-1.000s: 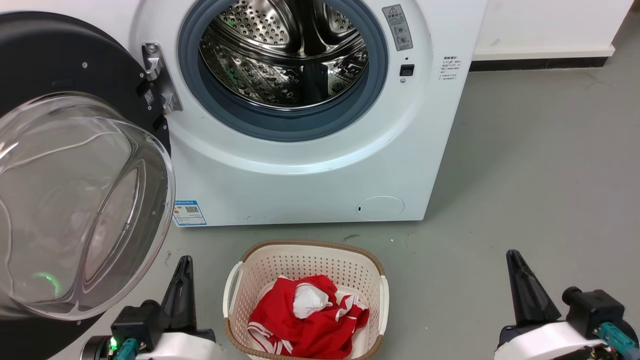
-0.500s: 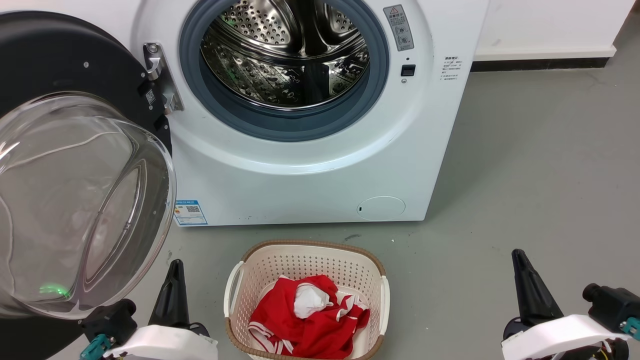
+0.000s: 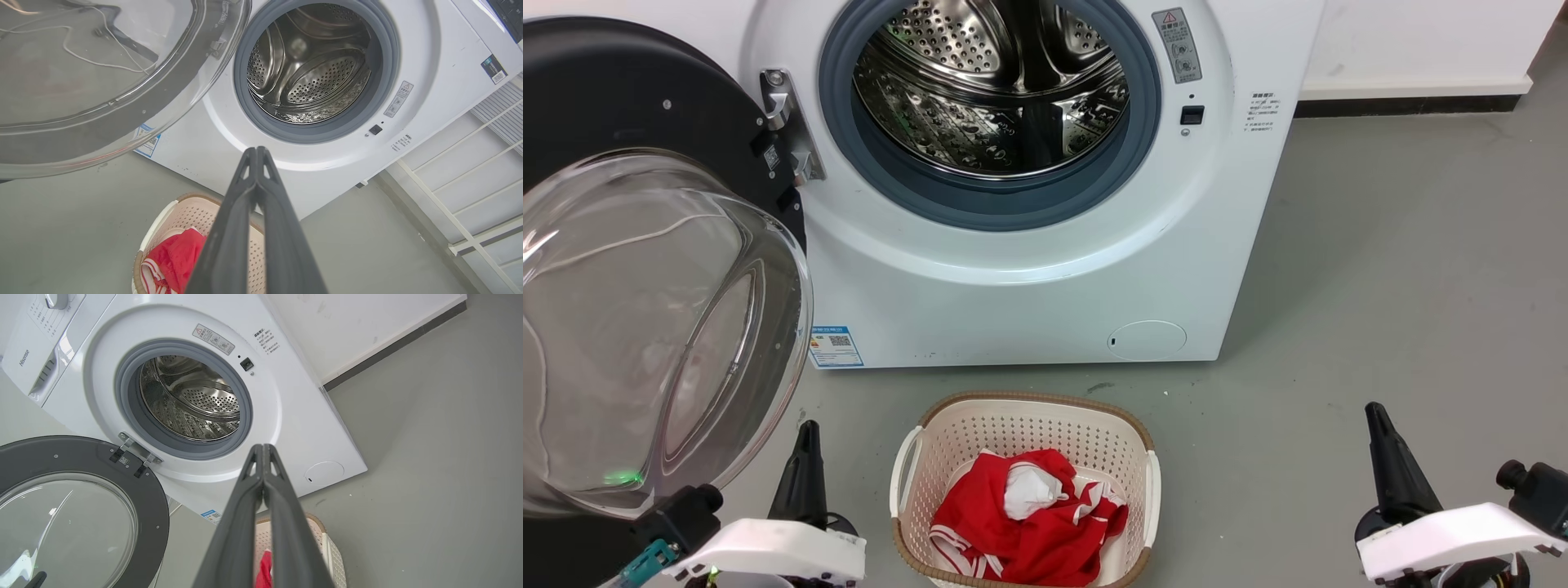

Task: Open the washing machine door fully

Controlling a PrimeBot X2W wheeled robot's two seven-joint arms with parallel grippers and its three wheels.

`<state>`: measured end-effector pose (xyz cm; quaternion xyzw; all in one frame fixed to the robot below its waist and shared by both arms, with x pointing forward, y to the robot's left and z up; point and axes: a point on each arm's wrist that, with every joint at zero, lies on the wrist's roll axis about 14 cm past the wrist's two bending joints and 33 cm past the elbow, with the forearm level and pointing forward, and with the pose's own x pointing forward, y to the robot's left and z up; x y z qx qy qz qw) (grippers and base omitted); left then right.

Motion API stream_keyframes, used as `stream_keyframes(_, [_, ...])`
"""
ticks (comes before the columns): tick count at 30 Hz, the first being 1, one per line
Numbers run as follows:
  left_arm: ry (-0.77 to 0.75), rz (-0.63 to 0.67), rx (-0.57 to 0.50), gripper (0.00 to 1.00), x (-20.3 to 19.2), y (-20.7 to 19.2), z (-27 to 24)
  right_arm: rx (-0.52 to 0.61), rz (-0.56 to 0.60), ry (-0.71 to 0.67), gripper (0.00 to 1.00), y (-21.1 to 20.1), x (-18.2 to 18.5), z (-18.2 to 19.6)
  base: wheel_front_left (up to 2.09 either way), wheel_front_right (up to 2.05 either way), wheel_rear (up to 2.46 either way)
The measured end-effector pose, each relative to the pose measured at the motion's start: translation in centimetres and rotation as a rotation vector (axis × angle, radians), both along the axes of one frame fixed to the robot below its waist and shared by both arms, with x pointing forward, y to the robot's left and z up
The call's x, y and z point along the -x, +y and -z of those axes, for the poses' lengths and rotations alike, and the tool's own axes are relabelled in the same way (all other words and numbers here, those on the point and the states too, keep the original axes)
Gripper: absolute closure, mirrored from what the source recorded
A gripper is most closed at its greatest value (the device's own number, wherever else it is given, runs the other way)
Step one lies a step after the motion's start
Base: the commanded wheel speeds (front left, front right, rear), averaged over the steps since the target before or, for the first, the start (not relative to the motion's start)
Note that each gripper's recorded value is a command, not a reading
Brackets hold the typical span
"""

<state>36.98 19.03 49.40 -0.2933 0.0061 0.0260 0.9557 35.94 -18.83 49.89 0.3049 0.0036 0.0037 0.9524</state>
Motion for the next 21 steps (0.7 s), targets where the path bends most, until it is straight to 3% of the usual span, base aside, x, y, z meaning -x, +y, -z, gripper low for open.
stream_keyframes(21, [0.021,-0.012,0.293,1.00,-0.52,0.46,0.31,-0.283,0.016,0.014,1.00,-0.51,-0.91,-0.07,0.00,0.00,0.00])
